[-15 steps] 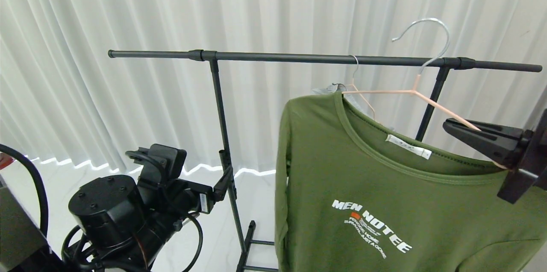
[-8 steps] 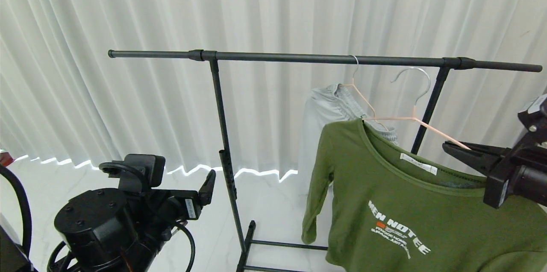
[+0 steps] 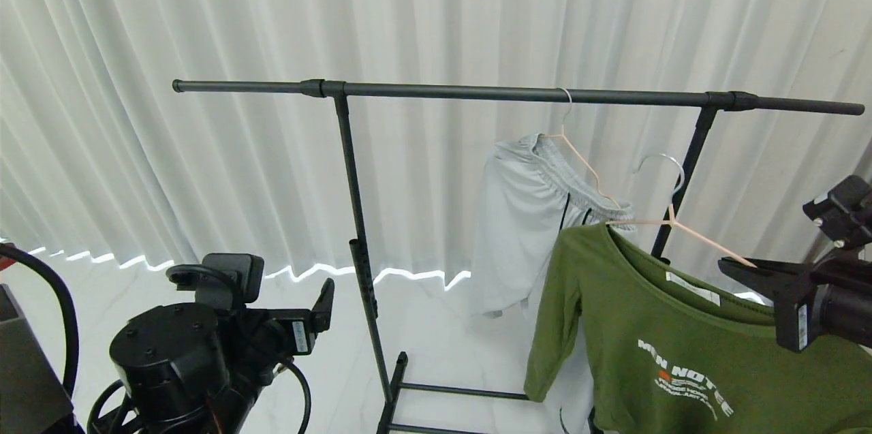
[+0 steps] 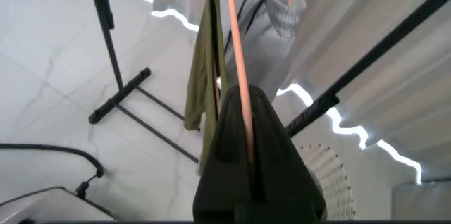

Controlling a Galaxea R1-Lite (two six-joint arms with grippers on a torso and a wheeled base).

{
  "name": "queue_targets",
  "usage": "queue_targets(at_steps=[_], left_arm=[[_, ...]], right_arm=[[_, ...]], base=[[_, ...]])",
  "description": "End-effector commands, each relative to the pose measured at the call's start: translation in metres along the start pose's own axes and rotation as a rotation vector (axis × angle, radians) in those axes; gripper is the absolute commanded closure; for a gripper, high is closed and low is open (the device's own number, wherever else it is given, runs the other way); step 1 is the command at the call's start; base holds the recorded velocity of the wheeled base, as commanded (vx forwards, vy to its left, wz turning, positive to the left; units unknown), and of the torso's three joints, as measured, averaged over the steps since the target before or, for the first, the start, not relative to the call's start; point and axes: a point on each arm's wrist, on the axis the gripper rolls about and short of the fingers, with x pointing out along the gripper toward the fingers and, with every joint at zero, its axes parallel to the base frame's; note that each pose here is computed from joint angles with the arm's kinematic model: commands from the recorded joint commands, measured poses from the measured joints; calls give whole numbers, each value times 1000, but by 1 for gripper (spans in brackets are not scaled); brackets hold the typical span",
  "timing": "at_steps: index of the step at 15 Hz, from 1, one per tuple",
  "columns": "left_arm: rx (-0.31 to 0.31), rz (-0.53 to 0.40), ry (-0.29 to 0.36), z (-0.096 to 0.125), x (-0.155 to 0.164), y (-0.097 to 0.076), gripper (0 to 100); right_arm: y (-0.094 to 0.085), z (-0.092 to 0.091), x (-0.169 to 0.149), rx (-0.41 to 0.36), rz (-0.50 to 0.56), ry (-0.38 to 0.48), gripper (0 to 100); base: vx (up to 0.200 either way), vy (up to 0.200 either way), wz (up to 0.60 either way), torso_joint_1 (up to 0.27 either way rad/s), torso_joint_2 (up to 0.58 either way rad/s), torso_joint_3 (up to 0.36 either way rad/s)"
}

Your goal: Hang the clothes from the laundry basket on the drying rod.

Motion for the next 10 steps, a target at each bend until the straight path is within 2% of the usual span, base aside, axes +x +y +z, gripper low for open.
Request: queue_targets(at_steps=[1, 3, 7, 10], left_arm=[[-5, 21, 14, -5, 17, -3, 0], [-29, 21, -1, -2, 19, -5, 0], [-14, 3, 22, -7, 13, -6, 0], [3, -4, 53, -13, 4, -3, 0]], right_arm=[[-1, -1, -4, 4, -16, 13, 100], [1, -5, -13, 6, -59, 62, 100], [2, -4, -32, 22, -81, 19, 100], [4, -7, -35, 32, -73, 42, 100]], base=[[0, 0, 0, 0, 0, 0], [0, 0, 0, 0, 0, 0], [0, 0, 0, 0, 0, 0], [0, 0, 0, 0, 0, 0]])
